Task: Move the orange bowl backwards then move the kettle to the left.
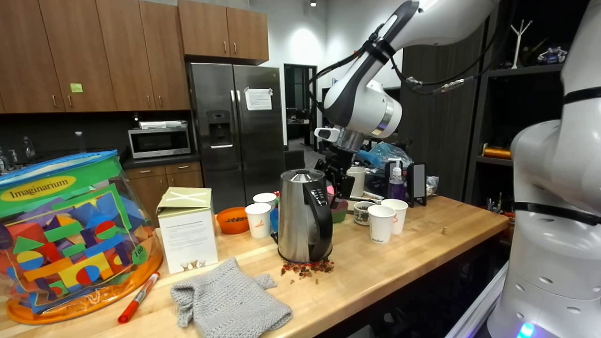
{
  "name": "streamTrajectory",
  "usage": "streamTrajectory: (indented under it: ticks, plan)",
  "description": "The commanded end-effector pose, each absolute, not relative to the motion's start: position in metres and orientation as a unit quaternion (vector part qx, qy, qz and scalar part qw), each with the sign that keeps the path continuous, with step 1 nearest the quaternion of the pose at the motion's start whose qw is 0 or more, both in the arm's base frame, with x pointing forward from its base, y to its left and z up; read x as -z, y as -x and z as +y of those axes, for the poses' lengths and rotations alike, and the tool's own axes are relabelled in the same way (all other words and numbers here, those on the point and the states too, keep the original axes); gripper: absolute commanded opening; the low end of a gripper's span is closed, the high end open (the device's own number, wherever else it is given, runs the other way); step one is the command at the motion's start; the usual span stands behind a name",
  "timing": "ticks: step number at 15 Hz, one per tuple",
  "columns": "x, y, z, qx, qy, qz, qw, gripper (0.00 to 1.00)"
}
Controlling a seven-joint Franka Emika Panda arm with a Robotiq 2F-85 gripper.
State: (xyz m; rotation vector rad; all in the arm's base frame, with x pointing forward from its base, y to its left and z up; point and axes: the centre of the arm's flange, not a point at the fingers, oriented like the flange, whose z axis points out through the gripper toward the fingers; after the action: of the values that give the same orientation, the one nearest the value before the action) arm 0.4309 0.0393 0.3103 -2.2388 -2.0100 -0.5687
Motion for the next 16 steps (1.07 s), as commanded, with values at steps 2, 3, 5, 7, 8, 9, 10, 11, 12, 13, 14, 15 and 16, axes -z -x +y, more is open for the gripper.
streamTrajectory:
  ticks: [2,3,5,7,8,9,10,11,12,13,14,15,16]
  plan:
    - [-0.302,-0.441,0.053,0.175,0.72,-0.67,0.051,1.0]
    - [-0.301,-0.442,0.054,0.174,0.718,-0.672,0.051,1.0]
    - [-0.3,-0.443,0.057,0.172,0.716,-0.674,0.052,1.0]
    - [-0.301,-0.445,0.058,0.172,0.715,-0.675,0.053,1.0]
    - [-0.303,-0.446,0.059,0.175,0.715,-0.675,0.053,1.0]
    - [-0.305,-0.447,0.059,0.175,0.714,-0.676,0.051,1.0]
    - [-0.307,-0.448,0.06,0.176,0.713,-0.677,0.051,1.0]
    - [-0.309,-0.449,0.06,0.176,0.713,-0.677,0.05,1.0]
    - [-0.311,-0.449,0.063,0.176,0.711,-0.679,0.049,1.0]
    - [-0.312,-0.45,0.065,0.175,0.709,-0.681,0.049,1.0]
    - [-0.313,-0.452,0.069,0.175,0.706,-0.684,0.05,1.0]
    - [-0.314,-0.453,0.071,0.173,0.704,-0.687,0.05,1.0]
    - [-0.314,-0.455,0.076,0.171,0.701,-0.691,0.05,1.0]
